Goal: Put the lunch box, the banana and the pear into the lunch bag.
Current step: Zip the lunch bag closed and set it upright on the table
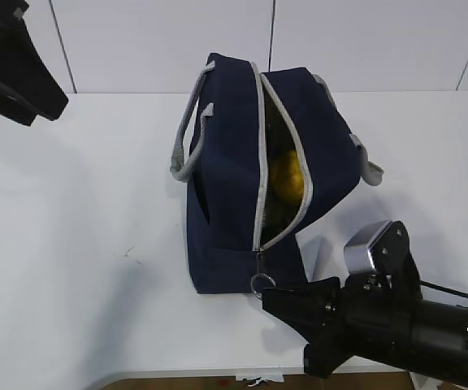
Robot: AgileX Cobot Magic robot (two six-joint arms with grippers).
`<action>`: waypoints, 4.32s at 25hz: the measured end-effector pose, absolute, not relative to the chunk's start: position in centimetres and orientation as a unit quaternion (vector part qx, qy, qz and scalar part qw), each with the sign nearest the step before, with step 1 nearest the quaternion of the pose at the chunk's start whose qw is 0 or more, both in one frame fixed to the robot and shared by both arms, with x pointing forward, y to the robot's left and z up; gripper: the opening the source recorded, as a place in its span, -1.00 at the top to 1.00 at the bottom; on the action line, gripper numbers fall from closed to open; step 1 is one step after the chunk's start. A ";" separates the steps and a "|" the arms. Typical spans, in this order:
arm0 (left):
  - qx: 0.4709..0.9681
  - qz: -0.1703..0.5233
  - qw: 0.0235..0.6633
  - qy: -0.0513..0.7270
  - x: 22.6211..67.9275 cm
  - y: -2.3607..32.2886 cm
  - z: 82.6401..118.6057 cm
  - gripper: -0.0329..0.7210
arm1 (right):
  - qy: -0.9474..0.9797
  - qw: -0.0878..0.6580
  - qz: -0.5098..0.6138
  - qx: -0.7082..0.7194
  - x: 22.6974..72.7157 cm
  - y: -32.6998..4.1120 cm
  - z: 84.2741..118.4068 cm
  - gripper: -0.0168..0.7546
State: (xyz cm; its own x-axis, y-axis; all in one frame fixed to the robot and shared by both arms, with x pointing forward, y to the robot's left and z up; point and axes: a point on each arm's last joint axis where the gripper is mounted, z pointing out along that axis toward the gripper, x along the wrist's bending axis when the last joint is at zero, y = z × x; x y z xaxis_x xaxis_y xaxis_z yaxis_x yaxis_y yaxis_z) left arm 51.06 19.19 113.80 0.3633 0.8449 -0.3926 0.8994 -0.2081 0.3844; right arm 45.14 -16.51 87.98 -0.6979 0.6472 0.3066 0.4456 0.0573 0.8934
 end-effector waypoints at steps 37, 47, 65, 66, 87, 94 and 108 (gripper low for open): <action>0.772 -0.059 0.291 0.562 51.0 19.0 113.9 0.13 | 0.696 0.221 0.611 0.307 47.1 -16.6 100.5 0.95; 0.772 -0.059 0.291 0.562 51.0 19.0 113.9 0.13 | 0.690 0.241 0.609 0.308 49.1 -16.1 103.5 0.95; 0.824 -0.058 0.273 0.493 49.0 14.9 113.7 0.13 | 0.648 0.242 0.605 0.396 52.1 -16.1 108.1 0.95; 0.827 -0.055 0.275 0.488 48.9 14.5 113.7 0.13 | 0.648 0.240 0.603 0.398 52.1 -16.1 108.1 0.95; 0.821 0.001 0.344 0.456 49.2 10.5 111.6 0.09 | 0.608 0.209 0.620 0.450 52.9 -16.1 109.8 0.95; 0.830 -0.011 0.330 0.450 49.8 8.3 109.3 0.08 | 0.621 0.211 0.612 0.441 53.0 -16.0 109.5 0.95; 0.809 0.025 0.381 0.447 50.7 7.4 109.7 0.08 | 0.609 0.201 0.616 0.458 53.2 -16.0 109.9 0.95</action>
State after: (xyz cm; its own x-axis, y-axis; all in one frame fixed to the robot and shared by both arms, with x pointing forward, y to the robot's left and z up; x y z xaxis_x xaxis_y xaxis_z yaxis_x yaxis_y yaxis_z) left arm 50.65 7.39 109.73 0.5993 0.7417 -0.3012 0.7043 -0.3097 0.6388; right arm 53.22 -15.98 109.87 -0.5007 0.8049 0.3185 0.3106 -0.1764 0.9340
